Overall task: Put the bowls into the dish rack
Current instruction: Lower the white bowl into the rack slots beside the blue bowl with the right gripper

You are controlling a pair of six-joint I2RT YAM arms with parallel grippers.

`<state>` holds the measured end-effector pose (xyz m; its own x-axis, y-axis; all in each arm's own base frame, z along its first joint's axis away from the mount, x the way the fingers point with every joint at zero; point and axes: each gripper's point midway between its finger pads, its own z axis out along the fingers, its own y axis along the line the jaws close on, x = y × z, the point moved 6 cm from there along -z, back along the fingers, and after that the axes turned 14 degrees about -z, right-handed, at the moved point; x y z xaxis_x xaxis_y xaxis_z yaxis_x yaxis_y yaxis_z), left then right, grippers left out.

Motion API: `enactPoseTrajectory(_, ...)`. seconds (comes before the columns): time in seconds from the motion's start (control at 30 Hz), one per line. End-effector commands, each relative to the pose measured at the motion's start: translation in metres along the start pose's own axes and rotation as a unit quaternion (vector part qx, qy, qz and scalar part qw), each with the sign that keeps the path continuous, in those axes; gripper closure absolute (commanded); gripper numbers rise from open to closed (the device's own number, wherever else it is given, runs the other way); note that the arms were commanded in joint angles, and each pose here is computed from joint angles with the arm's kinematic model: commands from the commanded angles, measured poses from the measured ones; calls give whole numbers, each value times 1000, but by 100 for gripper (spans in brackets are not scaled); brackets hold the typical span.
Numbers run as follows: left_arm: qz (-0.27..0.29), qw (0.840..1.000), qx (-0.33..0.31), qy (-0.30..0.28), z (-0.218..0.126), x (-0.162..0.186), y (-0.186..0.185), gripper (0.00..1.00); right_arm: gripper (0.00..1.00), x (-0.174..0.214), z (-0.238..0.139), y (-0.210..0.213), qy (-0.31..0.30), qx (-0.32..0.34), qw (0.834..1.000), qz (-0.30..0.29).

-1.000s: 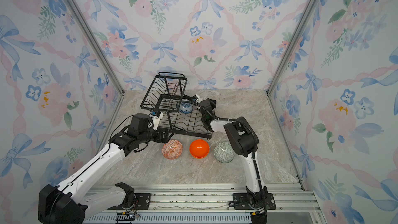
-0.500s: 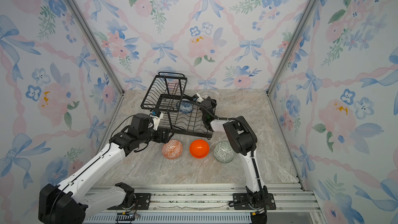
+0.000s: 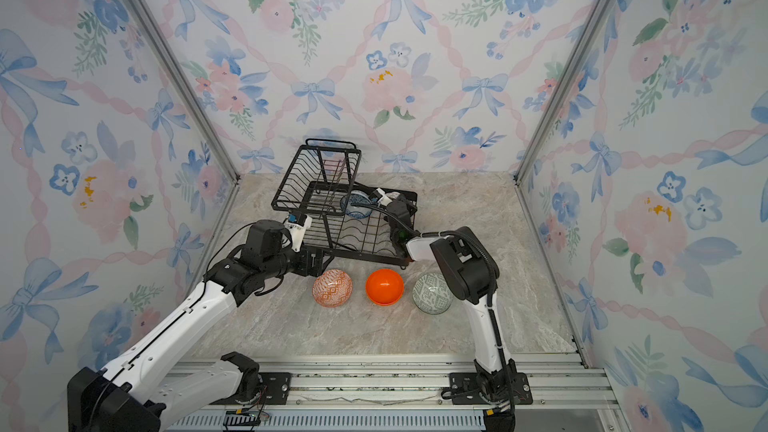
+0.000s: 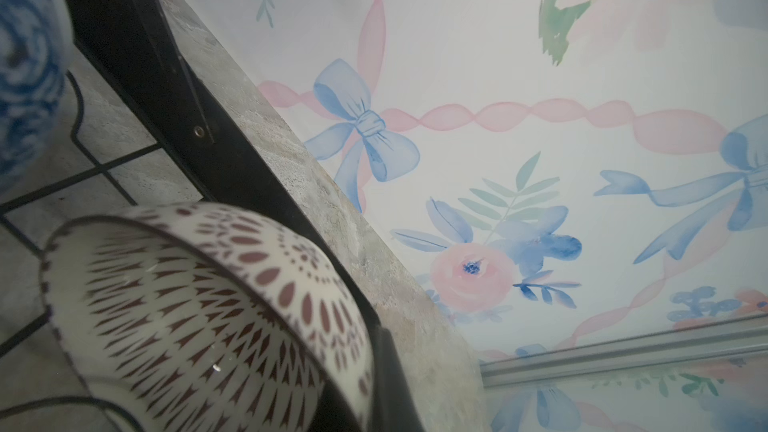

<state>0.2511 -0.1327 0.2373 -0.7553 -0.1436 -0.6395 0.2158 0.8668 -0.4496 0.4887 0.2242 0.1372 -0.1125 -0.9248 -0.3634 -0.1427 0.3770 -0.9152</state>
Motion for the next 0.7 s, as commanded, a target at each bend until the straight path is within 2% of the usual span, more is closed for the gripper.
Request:
enactPoseTrajectory(0.0,-9,1000,0,-1,-1,3,3,2,100,12,-2,15,13,-30,999,-22)
enactPoseTrajectory(0.3,-10,1000,-4,1,1,1,4,2,100,34,10,27,25,-37,995,-90)
enactPoseTrajectory(0.67,-10,1000,-10,7,6,-1,7,2,100,58,28,34,52,-37,990,-122)
